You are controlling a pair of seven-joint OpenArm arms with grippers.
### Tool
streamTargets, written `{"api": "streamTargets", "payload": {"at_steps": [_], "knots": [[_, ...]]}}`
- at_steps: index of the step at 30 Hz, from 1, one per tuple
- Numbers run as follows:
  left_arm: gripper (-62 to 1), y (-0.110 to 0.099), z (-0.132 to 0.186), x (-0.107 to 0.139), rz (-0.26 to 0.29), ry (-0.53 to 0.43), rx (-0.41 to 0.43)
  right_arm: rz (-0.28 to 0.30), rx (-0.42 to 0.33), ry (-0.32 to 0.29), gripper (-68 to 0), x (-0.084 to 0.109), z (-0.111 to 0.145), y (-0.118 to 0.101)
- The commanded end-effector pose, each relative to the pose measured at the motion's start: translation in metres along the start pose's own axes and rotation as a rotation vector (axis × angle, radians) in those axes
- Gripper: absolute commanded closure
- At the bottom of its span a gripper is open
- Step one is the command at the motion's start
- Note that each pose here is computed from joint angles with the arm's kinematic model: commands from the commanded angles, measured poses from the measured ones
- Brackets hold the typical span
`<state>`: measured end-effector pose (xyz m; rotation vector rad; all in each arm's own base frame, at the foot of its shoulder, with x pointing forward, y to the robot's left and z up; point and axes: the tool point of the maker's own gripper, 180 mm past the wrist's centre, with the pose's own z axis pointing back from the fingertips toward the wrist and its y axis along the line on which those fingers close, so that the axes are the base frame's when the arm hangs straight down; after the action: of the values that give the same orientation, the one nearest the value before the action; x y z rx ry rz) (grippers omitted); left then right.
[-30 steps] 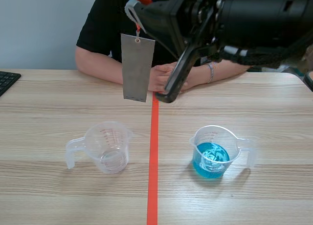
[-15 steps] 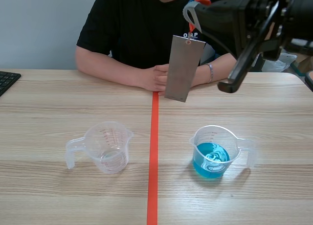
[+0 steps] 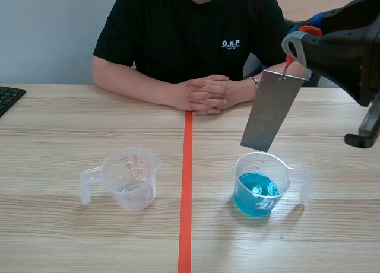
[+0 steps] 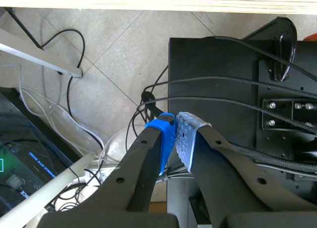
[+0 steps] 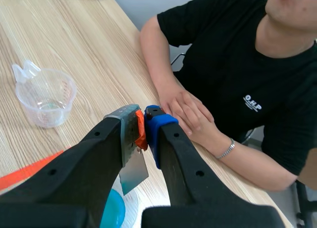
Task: Do the redox reaction experiment.
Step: 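Move the plate over the blue solution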
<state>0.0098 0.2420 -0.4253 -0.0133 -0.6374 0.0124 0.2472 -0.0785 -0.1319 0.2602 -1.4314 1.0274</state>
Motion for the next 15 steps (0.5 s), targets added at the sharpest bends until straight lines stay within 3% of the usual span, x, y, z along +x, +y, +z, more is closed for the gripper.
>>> {"api": "streamTargets", "payload": {"at_steps": [1,15], "knots": [[-4.5,-0.003,0.002,0.004,0.001,-0.015,-0.008,0.015,-0.003,-0.031,-1.5,0.011,0.003,0.0],[-4.5,-0.003,0.002,0.003,0.001,-0.015,-0.008,0.016,-0.003,-0.015,-1.5,0.004,0.024,0.0]]}}
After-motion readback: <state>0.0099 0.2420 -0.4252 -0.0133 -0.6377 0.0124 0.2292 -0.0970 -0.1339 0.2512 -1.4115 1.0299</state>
